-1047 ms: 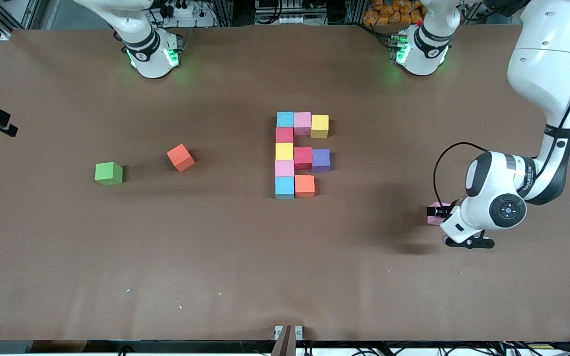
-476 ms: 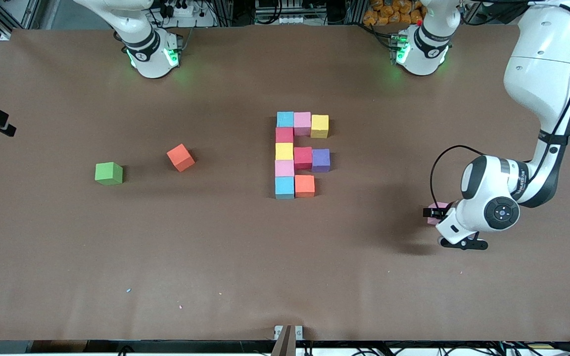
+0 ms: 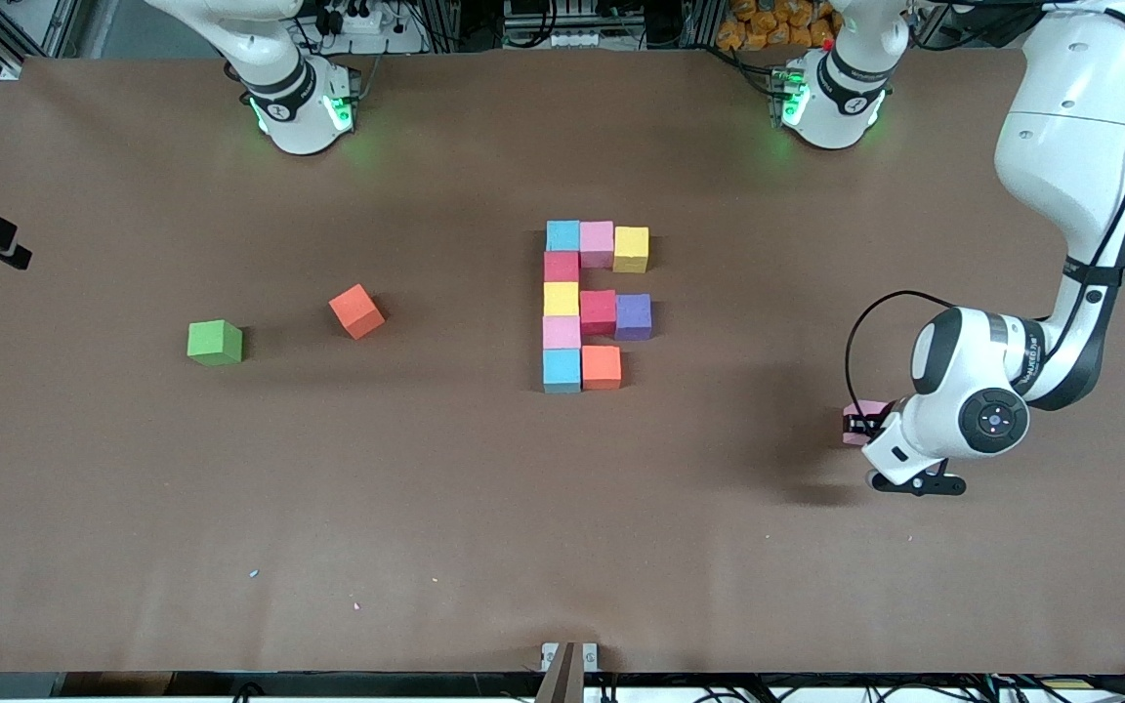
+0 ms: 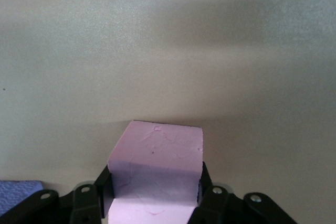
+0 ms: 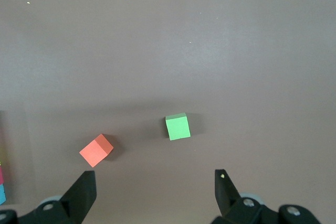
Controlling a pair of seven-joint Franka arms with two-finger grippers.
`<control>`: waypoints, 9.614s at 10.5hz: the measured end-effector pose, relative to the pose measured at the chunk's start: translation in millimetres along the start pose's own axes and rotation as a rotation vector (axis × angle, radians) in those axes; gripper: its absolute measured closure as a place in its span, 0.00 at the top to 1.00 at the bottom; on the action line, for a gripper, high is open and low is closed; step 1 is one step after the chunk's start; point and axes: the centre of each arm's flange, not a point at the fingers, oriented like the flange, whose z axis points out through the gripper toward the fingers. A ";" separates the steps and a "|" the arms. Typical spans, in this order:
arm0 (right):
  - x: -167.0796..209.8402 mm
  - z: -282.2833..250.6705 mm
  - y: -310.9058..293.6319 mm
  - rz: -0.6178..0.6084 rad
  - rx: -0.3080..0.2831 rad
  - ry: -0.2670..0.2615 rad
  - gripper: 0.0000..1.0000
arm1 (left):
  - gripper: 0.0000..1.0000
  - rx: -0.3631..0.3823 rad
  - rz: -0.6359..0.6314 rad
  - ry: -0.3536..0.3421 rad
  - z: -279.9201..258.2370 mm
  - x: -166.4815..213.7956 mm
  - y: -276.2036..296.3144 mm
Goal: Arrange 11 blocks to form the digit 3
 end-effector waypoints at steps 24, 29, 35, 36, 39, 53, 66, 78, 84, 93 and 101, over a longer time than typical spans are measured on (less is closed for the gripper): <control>-0.2 -0.3 0.7 0.001 0.000 0.000 1.00 | 0.59 -0.282 -1.566 -0.130 -12.0 -88.7 266.6; -0.2 -0.4 0.9 0.002 0.000 0.000 1.00 | 0.59 -0.248 -1.626 -0.138 -8.0 -123.0 301.1; -0.2 -0.4 0.9 0.002 0.000 0.000 1.00 | 0.59 -0.278 -1.618 -0.136 -7.9 -125.9 306.2; -0.2 -0.4 0.9 0.002 0.000 0.000 1.00 | 0.59 -0.277 -1.618 -0.136 -7.2 -126.3 306.4; -0.2 -0.4 0.9 0.002 0.000 0.000 1.00 | 0.59 -0.281 -1.612 -0.140 -3.0 -128.1 310.2; -0.3 -0.4 0.9 0.002 0.000 -0.001 1.00 | 1.00 -0.304 -1.602 -0.139 -1.3 -126.9 315.4; -0.3 -0.8 1.0 0.002 0.000 0.000 1.00 | 1.00 -0.416 -1.175 0.185 -181.6 -136.7 296.7; -0.4 -1.2 1.2 0.002 0.000 0.000 1.00 | 1.00 -0.205 -0.506 0.272 -326.8 -129.2 78.8; -0.4 -2.2 1.7 0.003 0.000 0.002 1.00 | 1.00 -0.143 -0.330 0.207 -363.2 -161.2 -14.0; -0.6 -2.2 3.6 0.007 0.000 0.002 1.00 | 1.00 -0.115 -0.283 0.145 -365.6 -169.3 -41.8; -0.7 -2.3 4.0 0.007 0.000 0.002 1.00 | 1.00 -0.092 -0.095 0.072 -373.8 -183.1 -89.6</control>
